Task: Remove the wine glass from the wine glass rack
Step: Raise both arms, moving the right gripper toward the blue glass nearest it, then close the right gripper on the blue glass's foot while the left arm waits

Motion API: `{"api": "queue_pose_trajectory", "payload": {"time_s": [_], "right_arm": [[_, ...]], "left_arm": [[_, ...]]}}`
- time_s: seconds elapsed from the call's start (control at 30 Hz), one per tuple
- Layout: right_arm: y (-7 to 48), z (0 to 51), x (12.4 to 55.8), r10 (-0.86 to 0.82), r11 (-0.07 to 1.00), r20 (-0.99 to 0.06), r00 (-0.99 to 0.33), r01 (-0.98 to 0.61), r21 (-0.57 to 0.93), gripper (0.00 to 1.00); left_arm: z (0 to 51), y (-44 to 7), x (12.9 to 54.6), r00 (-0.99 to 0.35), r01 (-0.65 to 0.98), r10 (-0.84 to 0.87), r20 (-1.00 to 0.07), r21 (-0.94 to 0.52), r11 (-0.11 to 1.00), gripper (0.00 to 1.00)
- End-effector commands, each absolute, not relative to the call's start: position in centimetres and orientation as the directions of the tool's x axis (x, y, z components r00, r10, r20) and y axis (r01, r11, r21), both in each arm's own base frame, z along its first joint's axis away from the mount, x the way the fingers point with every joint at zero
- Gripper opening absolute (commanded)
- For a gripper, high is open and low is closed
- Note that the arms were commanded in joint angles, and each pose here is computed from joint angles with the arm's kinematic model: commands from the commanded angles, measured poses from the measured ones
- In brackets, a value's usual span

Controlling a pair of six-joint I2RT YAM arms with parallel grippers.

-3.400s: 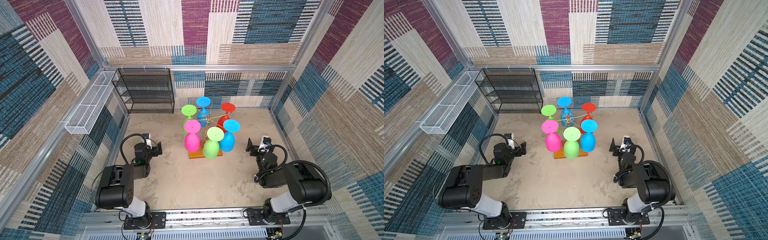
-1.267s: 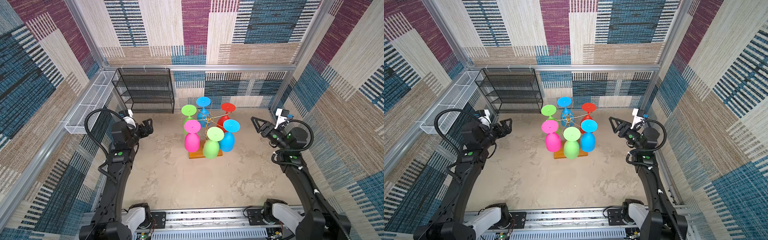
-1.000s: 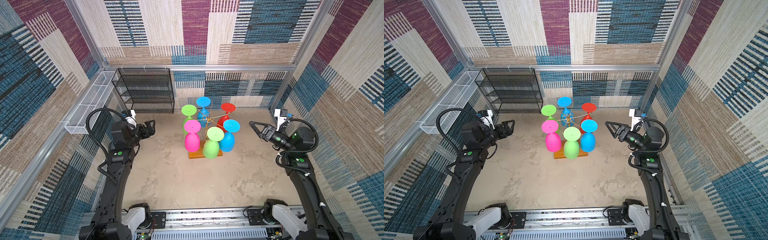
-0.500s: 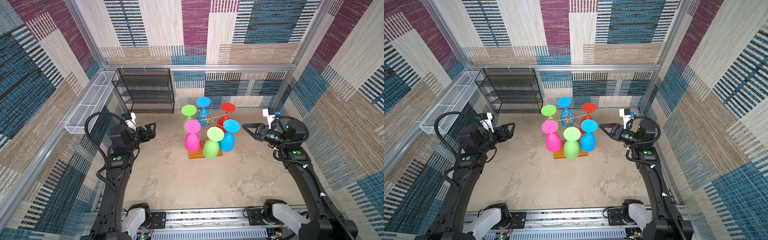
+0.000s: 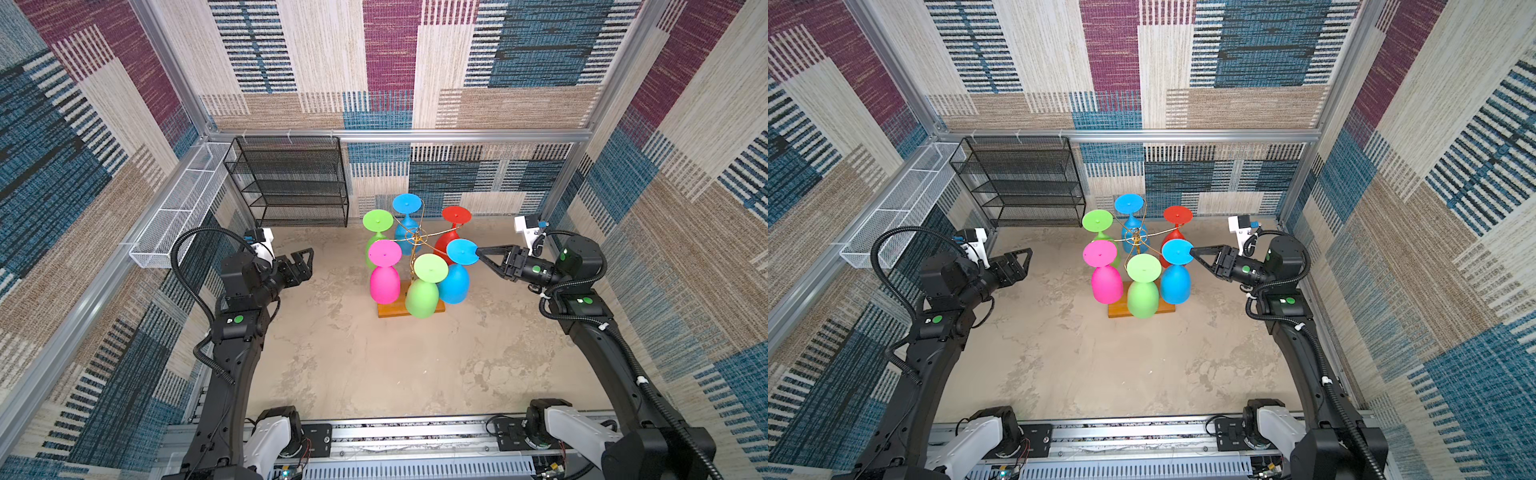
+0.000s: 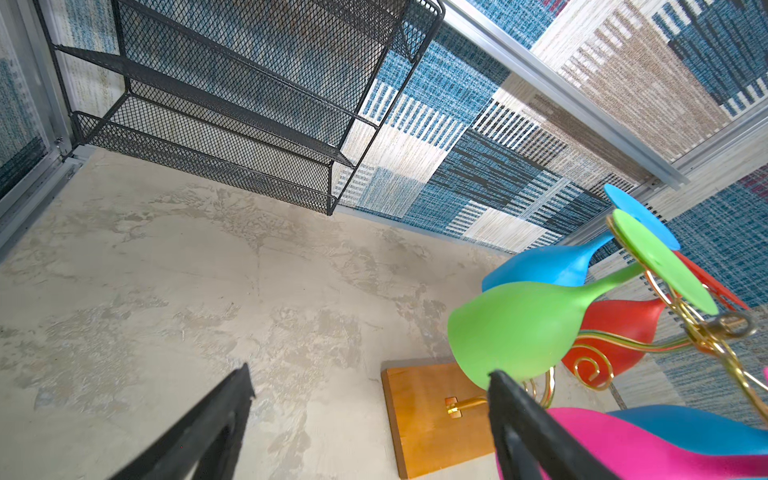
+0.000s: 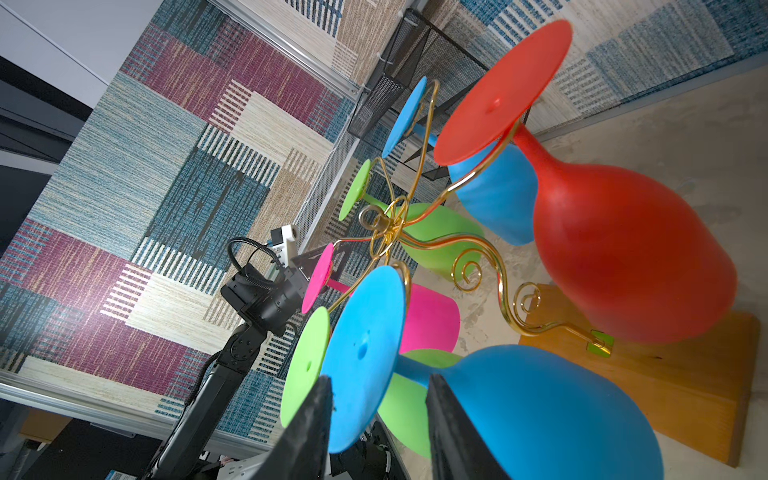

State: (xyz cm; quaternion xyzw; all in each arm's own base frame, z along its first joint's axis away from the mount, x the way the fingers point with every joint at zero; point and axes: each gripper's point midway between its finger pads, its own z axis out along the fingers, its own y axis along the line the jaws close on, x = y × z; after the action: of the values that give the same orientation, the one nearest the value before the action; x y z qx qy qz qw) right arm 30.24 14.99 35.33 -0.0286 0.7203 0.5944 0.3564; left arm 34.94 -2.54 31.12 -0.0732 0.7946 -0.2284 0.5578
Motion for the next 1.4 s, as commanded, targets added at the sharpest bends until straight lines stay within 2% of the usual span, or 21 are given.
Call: {"api": "queue_pose_trajectory", "payload": {"time_s": [0.0,0.57,0.8,1.1,1.37], "right_arm": [[15.2,36.0,30.4,0.386,0.277,-0.556,-0.736,-0.482,0.831,0.40],[15.9,36.8,30.9,0.373,0.251,-0.549,-0.748,-0.489,0.836,0.32],[16.1,36.5,31.0,0.367,0.252,-0.544,-0.754,-0.483,0.839,0.21],[16.1,37.2,30.9,0.366,0.254,-0.548,-0.752,-0.486,0.836,0.13],[16.2,38.6,30.6,0.373,0.230,-0.545,-0.751,-0.494,0.839,0.00]], "left_arm": [[31.8,-2.8,35.0,-0.347,0.160,-0.375,-0.860,-0.448,0.879,0.91],[31.5,-2.9,35.1,-0.352,0.163,-0.381,-0.855,-0.457,0.875,0.91],[31.6,-2.8,35.0,-0.350,0.162,-0.381,-0.856,-0.456,0.875,0.91],[31.5,-2.9,35.0,-0.352,0.165,-0.384,-0.854,-0.461,0.872,0.91],[31.6,-3.0,34.9,-0.350,0.169,-0.384,-0.855,-0.461,0.871,0.91]]}}
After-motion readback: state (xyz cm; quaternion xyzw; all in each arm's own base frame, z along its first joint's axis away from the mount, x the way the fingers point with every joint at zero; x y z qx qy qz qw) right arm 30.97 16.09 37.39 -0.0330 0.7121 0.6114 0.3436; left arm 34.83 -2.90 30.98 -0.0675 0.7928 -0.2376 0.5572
